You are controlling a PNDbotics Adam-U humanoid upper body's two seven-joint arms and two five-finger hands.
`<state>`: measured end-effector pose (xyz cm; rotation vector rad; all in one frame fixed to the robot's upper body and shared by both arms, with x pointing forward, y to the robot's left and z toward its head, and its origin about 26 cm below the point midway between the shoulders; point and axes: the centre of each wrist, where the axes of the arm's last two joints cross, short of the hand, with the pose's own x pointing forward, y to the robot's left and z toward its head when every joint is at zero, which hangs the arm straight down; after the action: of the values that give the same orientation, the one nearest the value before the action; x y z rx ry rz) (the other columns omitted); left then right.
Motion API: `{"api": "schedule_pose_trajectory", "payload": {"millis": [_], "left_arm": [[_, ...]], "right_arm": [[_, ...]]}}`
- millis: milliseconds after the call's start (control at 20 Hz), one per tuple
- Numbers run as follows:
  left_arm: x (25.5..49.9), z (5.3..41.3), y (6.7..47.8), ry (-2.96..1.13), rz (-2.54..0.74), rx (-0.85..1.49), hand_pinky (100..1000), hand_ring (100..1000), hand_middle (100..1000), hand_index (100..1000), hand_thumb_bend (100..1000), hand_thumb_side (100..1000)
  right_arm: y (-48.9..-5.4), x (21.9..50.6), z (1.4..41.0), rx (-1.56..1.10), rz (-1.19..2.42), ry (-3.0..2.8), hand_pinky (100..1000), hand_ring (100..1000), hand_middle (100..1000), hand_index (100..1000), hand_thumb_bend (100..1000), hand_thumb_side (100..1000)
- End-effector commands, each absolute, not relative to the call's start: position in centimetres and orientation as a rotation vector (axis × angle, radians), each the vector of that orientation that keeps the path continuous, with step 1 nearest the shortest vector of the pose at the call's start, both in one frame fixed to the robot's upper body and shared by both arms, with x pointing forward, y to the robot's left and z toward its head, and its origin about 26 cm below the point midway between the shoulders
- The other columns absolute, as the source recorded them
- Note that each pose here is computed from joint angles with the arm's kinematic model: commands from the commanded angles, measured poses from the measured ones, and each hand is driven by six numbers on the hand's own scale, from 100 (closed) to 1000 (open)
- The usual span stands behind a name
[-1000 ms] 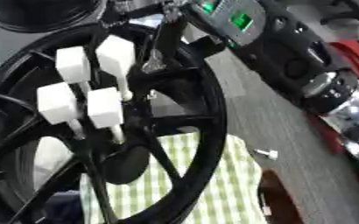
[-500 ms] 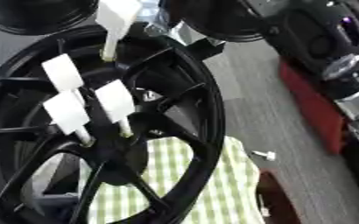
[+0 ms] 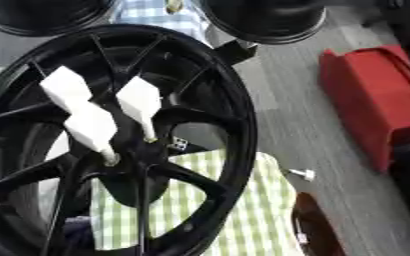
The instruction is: Pull the pin out of the wheel hub.
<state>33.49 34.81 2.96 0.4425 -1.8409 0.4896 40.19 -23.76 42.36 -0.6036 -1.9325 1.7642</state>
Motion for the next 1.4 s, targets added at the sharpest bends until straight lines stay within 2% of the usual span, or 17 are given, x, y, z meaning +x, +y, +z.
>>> {"api": "schedule_pose_trajectory", "payload": {"millis": [50,400,600,750,900,1100,1200,1250,1400], "left_arm": [[33.4,3.9,36.1,-1.866,0.484,0.485,758,793,683,805,890,617],[33.3,4.1,36.4,-1.869,0.494,0.5,757,793,683,805,890,617],[33.3,4.1,36.6,-1.868,0.507,0.507,757,793,683,804,890,616],[33.2,4.1,36.8,-1.865,0.517,0.516,757,793,683,804,890,615],[33.1,4.0,37.0,-1.862,0.526,0.526,757,793,682,801,891,614],[33.0,4.0,37.2,-1.859,0.539,0.536,757,793,682,800,893,613],[33.0,4.0,37.2,-1.858,0.543,0.539,756,793,682,800,894,613],[33.0,4.0,37.3,-1.858,0.545,0.541,756,793,682,799,894,612],[33.0,4.0,37.3,-1.856,0.548,0.545,756,793,681,799,894,611]], "right_arm": [[-29.0,37.7,44.4,-0.758,1.617,-1.974,715,522,466,599,176,100],[-40.3,33.5,41.3,-0.944,1.216,-1.929,714,526,478,608,144,100],[-45.7,32.0,37.4,-1.011,0.948,-1.865,718,534,490,618,140,100],[-49.2,31.2,33.8,-1.084,0.788,-1.758,726,550,507,634,170,100],[-52.0,30.4,30.2,-1.13,0.667,-1.632,734,578,536,659,223,100],[-54.6,29.2,26.3,-1.174,0.544,-1.487,770,675,638,723,387,100],[-55.5,28.6,24.9,-1.2,0.496,-1.419,800,753,745,778,495,257],[-55.9,28.4,24.3,-1.215,0.473,-1.386,809,781,788,807,510,349],[-56.7,27.7,22.8,-1.253,0.397,-1.329,819,821,857,850,496,455]]}}
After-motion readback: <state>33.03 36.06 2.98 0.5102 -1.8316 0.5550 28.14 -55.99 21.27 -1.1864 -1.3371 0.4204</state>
